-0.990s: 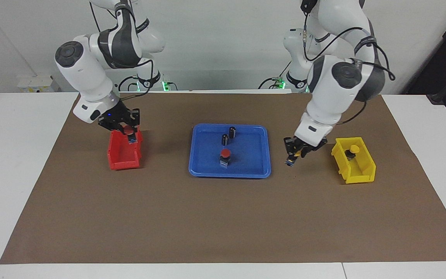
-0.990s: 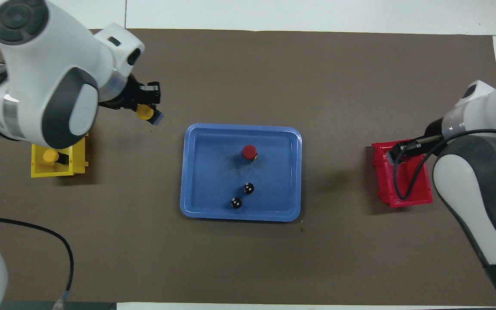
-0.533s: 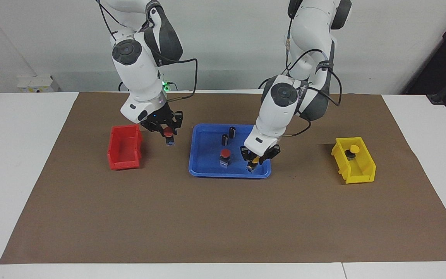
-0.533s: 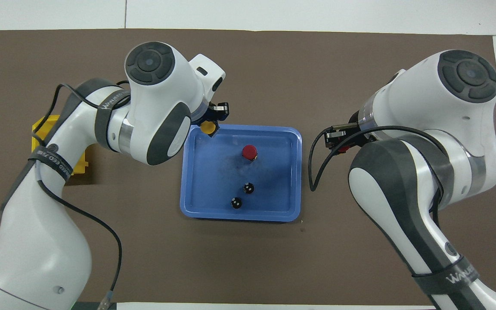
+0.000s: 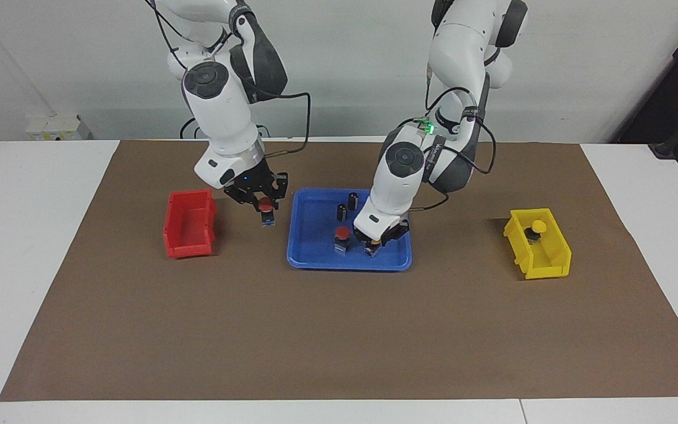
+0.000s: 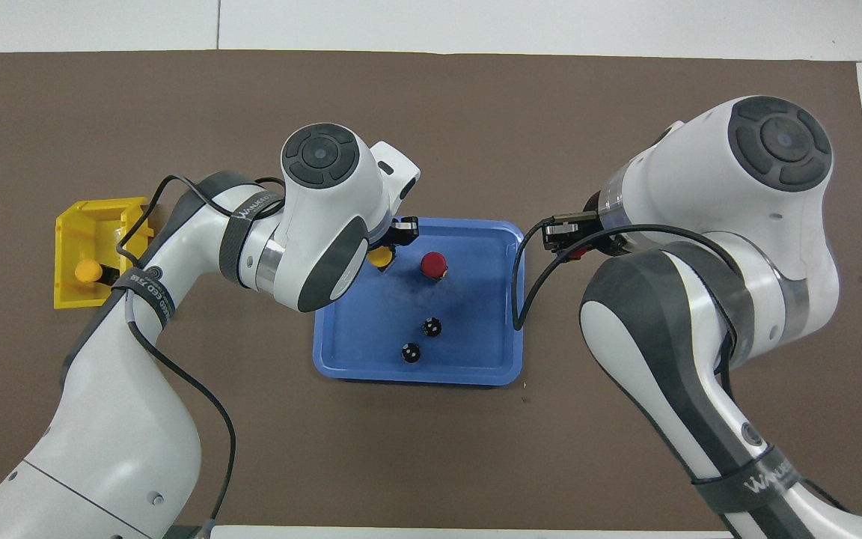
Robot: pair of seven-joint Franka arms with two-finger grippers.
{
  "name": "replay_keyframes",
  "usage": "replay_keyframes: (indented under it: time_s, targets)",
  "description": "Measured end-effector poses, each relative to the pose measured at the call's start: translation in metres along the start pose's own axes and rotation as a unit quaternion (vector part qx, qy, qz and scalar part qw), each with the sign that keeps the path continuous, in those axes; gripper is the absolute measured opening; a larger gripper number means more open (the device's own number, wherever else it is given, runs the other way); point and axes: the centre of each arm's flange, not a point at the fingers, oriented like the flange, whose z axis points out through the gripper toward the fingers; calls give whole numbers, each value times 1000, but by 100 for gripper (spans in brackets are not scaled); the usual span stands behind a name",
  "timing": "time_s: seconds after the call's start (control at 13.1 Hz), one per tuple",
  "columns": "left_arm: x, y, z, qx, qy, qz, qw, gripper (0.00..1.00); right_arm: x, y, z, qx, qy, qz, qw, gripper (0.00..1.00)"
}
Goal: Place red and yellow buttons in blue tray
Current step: 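Carry the yellow button with the left gripper while the right gripper carries red, then release the yellow button with the left gripper while the right gripper lowers red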
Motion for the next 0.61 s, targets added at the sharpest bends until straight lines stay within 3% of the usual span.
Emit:
replay_keyframes:
  time_s: [0.15, 0.23, 0.38, 0.61]
  targets:
    - [0, 0, -1, 0, 0, -1, 1000, 56, -1, -8, 9, 4, 13, 2, 1000, 41]
    - [0, 1, -3, -2, 1, -4, 1000, 56, -2, -15, 16, 6, 19, 5, 1000, 41]
    - [2, -2, -20, -7, 11, -16, 1000, 70, -3, -31, 32, 12, 31, 12, 999, 41]
    - [29, -86, -87, -5, 12, -51, 999, 82, -5, -41, 57, 16, 39, 16, 999, 41]
